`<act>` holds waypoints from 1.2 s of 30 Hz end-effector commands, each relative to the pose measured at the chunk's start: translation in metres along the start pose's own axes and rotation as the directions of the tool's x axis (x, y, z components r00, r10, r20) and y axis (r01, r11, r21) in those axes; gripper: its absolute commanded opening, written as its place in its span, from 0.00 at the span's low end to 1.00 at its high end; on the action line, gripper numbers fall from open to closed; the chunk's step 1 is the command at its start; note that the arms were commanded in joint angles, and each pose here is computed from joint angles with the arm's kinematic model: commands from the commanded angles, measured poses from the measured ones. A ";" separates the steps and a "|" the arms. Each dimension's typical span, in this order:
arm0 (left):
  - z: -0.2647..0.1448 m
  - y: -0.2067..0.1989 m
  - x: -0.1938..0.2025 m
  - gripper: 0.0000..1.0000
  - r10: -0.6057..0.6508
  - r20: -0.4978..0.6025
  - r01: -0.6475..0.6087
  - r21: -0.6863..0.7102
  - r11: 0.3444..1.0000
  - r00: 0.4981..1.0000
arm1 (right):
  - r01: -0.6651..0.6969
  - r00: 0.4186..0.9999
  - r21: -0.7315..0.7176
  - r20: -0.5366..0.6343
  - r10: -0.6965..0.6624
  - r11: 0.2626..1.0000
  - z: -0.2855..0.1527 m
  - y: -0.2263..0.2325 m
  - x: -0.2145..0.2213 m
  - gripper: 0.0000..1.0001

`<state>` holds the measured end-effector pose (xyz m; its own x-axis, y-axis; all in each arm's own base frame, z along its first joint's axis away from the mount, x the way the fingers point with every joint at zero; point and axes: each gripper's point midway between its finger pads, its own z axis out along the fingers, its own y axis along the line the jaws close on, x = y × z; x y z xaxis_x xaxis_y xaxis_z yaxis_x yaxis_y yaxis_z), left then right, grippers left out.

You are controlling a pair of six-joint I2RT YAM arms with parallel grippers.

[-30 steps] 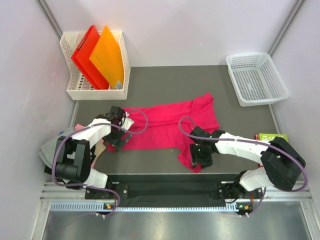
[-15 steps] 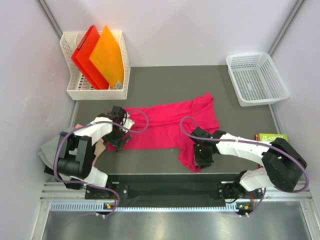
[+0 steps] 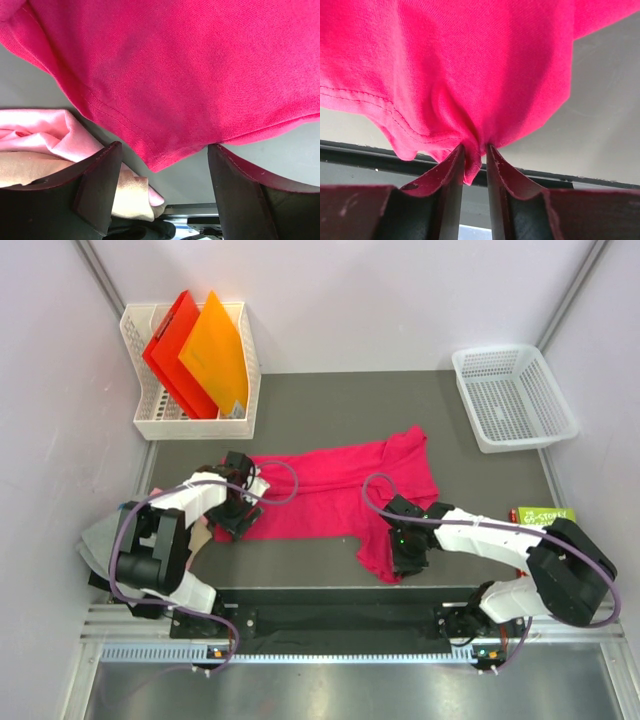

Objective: Fold and stack the t-shirts
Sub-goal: Grap the side of the flattened tshirt closest away from the robot with both arms

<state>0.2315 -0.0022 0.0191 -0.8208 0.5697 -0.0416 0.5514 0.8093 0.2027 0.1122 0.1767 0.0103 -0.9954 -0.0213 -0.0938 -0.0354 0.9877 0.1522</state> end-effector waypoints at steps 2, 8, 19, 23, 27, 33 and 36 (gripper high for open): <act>0.000 0.004 -0.022 0.69 -0.019 0.066 0.019 -0.009 1.000 0.998 | -0.037 0.999 -0.008 0.001 0.037 0.999 0.024 -0.003 0.009 0.16; -0.006 0.006 -0.026 0.19 -0.008 0.075 0.008 -0.009 1.000 0.997 | -0.022 0.999 0.012 0.030 0.022 1.000 0.005 -0.001 0.000 0.00; -0.021 0.009 -0.026 0.13 0.008 0.097 -0.006 -0.017 1.000 0.995 | -0.024 0.993 0.066 0.114 0.016 0.998 -0.074 -0.015 -0.011 0.00; -0.024 0.008 -0.023 0.04 0.017 0.094 -0.016 -0.012 1.000 0.995 | -0.037 0.992 0.077 0.123 0.027 0.996 -0.089 -0.022 -0.007 0.00; -0.034 0.004 -0.023 0.00 0.025 0.094 -0.027 0.017 0.999 0.995 | -0.052 0.991 0.074 0.130 0.043 0.996 -0.101 -0.029 0.000 0.00; -0.061 -0.011 -0.017 0.00 0.078 0.084 -0.086 0.106 0.991 0.993 | -0.056 0.992 0.084 0.115 0.046 0.995 -0.121 -0.041 0.014 0.00; -0.071 -0.016 0.001 0.02 0.125 0.033 -0.129 0.138 0.982 0.992 | -0.055 0.994 0.078 0.099 0.047 0.995 -0.131 -0.044 0.021 0.00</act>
<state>0.2369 -0.0238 0.0642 -0.7761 0.6236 -0.0939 0.6111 0.7804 0.1323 0.0931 0.1246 0.1106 -0.9800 0.0311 -0.1967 0.0136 0.9959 0.0899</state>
